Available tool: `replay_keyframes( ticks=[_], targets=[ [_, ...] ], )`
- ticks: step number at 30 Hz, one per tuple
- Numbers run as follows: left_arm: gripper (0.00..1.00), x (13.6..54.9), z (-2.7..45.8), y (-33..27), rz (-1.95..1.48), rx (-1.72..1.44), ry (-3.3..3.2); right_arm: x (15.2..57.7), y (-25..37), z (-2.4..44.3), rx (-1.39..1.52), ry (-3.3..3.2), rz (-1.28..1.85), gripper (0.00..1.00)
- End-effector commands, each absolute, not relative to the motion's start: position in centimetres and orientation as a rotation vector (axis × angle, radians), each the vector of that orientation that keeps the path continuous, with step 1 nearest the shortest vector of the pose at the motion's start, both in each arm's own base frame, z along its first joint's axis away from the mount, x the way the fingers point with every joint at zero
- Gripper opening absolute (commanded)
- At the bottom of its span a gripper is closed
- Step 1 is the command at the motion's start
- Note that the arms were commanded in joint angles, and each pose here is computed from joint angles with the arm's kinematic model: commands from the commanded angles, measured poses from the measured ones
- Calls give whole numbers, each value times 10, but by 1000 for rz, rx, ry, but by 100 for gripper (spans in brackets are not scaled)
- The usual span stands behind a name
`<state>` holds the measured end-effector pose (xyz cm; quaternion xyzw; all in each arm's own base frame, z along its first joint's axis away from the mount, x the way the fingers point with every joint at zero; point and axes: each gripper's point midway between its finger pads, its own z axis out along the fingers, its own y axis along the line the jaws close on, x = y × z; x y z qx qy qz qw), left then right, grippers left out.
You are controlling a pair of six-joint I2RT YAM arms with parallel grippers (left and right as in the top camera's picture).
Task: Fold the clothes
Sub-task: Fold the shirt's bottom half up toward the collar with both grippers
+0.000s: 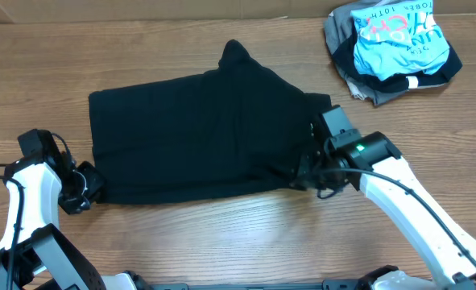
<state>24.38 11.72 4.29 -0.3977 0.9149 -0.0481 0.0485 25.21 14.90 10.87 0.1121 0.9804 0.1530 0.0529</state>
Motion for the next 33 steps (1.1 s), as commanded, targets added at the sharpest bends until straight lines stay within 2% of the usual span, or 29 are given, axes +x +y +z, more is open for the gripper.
replay_keyframes(
  ticks=[1,8,16,22,33],
  targets=[
    [4,265,52,125,-163,-1160,2722,288,145,105,334,2899,440,4],
    [4,294,66,129,-234,-1098,2623,338,124,100,371,2770,428,4],
    [4,326,97,130,-244,-996,2552,374,110,114,308,2630,440,4],
    [4,337,101,127,-229,-959,2528,395,115,116,246,2555,451,4],
    [4,347,104,144,-72,-935,2476,423,121,69,177,2568,427,4]
  ],
)
